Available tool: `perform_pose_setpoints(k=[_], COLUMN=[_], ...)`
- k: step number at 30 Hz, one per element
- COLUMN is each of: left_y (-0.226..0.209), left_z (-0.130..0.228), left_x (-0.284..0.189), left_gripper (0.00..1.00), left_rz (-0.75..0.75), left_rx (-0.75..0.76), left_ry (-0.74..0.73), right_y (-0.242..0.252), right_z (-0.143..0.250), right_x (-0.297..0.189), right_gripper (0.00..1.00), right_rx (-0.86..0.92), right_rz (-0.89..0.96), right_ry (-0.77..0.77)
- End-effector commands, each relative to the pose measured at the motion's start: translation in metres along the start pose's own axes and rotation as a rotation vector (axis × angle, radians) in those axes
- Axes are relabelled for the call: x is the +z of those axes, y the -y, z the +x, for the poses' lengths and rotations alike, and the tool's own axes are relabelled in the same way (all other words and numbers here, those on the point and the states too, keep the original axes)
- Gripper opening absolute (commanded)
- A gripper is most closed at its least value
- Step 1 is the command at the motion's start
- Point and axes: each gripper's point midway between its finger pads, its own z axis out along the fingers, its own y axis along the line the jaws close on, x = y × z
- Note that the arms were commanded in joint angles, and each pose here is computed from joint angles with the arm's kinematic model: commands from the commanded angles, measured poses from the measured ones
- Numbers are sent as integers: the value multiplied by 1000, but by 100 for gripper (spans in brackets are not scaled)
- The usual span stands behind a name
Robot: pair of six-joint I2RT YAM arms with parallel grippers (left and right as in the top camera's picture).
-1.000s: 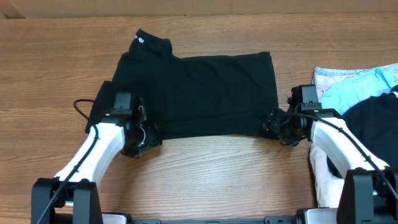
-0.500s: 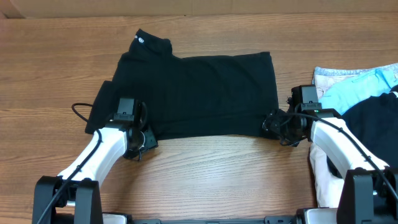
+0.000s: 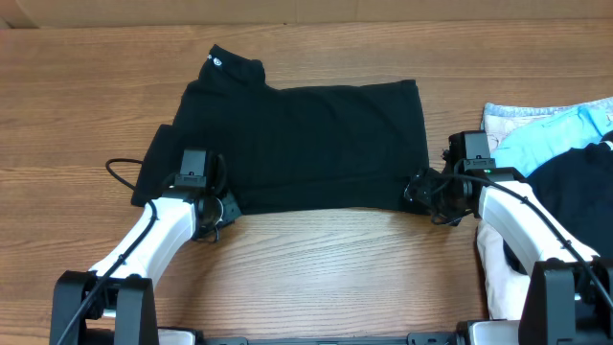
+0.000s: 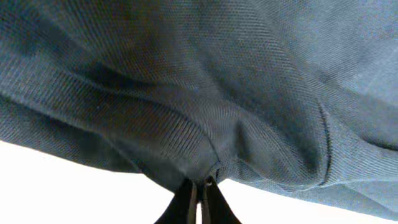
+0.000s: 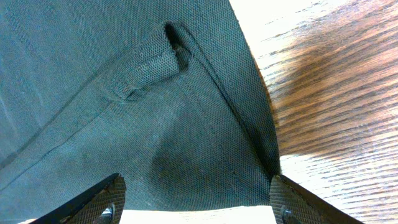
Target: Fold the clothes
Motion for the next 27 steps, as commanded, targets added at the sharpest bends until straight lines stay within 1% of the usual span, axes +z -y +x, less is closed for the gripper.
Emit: perform_pose_setpoints(k=[1,2,5,9,14,17,19,20,23,24,27], left_y=[5,6,10,20,42,48,46,44,41,40,43], left_z=[2,1,-1,-15,-46,-60,-67,-69,-74,-76,-80], left_x=[-1,-3,-12,-31,-52,-56,-56,-56,-52,-51,-47], left_gripper=[4,4,4,4,4,4,11,18,26,28,29], left_rz=[20,24,17,22,76,88,69,60,33,25,30], left_rx=[-2,-3,-4,34,59,62,60,59,57,57,88], left_ry=[-15,-19,-37,-24,64,120,152,163,182,189,199], right_y=[0,0,1,1,1,2,2,2,2,2,2], right_z=[-4,-4,-3,-2,-2,-1,-1,-1,-1,-1,-1], right_x=[0,0,0,0,0,0,0,0,0,0,0], right_gripper=[81,84,100,100,100,100,100,100,100,100,100], right_rx=[-4,-4,-3,-1,-1,-1,-1,0,0,0,0], right_rz=[7,7,8,11,11,13,14,14,14,14,14], right_ry=[9,9,8,3,3,0,-1,-2,-2,-2,-2])
